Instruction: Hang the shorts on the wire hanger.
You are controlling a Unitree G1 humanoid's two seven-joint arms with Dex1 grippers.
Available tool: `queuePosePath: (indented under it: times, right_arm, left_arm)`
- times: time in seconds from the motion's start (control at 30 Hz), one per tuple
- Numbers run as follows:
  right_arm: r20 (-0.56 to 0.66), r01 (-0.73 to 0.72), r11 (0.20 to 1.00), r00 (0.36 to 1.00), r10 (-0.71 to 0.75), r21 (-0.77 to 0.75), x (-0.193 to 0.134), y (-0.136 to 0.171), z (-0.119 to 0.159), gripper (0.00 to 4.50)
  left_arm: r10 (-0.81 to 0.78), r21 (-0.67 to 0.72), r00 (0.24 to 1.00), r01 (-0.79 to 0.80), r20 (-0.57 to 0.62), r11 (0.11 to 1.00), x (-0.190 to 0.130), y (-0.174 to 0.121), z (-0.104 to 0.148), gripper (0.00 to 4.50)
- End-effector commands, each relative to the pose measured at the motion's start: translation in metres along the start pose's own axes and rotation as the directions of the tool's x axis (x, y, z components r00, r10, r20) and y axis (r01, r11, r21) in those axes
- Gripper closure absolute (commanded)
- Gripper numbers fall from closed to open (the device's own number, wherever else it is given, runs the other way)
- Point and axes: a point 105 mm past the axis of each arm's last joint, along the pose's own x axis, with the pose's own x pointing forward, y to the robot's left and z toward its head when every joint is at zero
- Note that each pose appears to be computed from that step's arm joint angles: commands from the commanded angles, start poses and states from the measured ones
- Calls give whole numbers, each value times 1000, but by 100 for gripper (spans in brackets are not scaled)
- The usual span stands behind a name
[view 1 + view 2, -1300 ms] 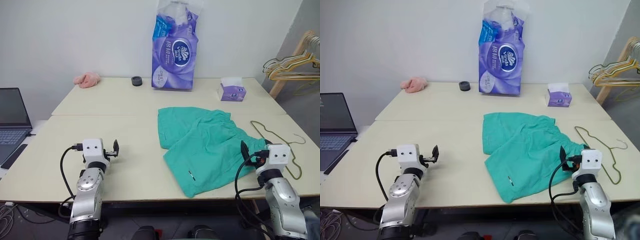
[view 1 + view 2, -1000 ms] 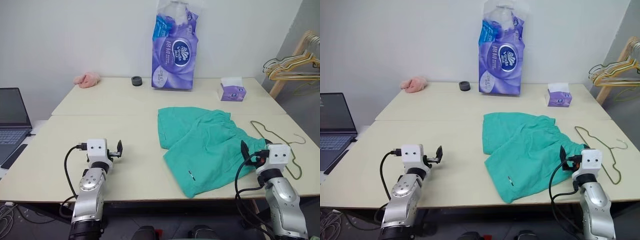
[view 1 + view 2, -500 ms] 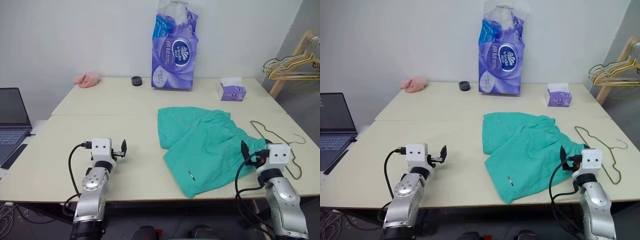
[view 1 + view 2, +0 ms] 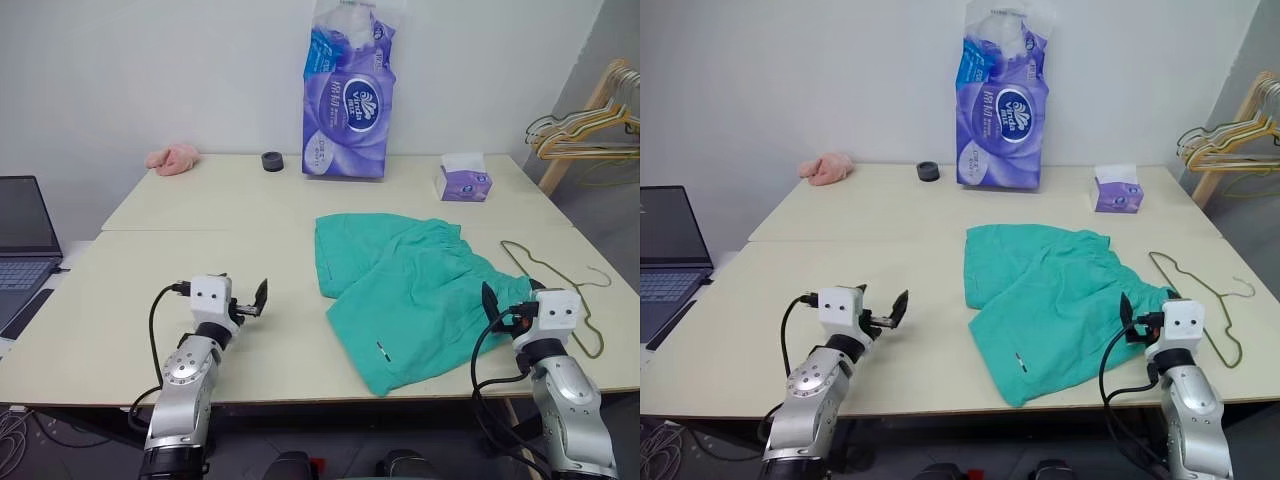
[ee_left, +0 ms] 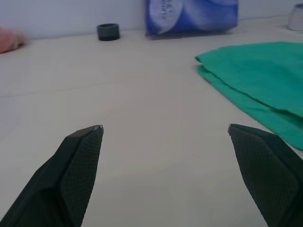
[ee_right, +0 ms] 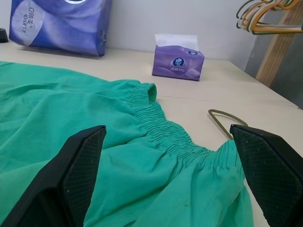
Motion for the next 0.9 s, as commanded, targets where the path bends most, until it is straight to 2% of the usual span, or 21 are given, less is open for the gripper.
queuePosePath:
  times: [0.03, 0.13, 0.2, 0.33, 0.47, 0.57, 0.63, 0.77, 0.9]
  right_arm:
    - [64, -41, 999, 997, 41, -14, 1, 2, 21, 3]
    - [68, -179, 984, 981, 179, -17, -5, 19, 29, 3]
    - [58, -303, 952, 950, 306, -53, -11, 33, 37, 3]
    - [-61, -604, 794, 797, 601, -69, -40, 62, 45, 3]
    - [-184, -725, 688, 679, 711, -18, -66, 66, 44, 3]
    - [-245, -769, 639, 621, 745, -6, -81, 65, 47, 3]
    - [-257, -775, 632, 611, 748, -1, -85, 64, 50, 3]
    - [-266, -773, 634, 610, 746, 4, -91, 63, 51, 3]
    - [-274, -765, 644, 620, 736, -1, -95, 62, 48, 3]
  left_arm:
    - [-175, 70, 984, 173, 32, 983, 4, -24, 20, 0]
    - [-379, 41, 926, 378, 1, 925, 5, -50, 27, 0]
    - [-528, 80, 848, 530, -38, 844, 3, -68, 32, 0]
    - [-804, 144, 565, 825, -182, 547, -12, -104, 40, 0]
    - [-903, 136, 313, 949, -295, 284, -31, -124, 40, 0]
    - [-920, 107, 153, 987, -360, 122, -45, -133, 35, 0]
    - [-913, 95, 97, 993, -397, 64, -48, -136, 28, 0]
    - [-901, 80, 35, 997, -433, 0, -45, -151, 17, 0]
    - [-884, 83, 75, 996, -462, 41, -31, -161, 5, 0]
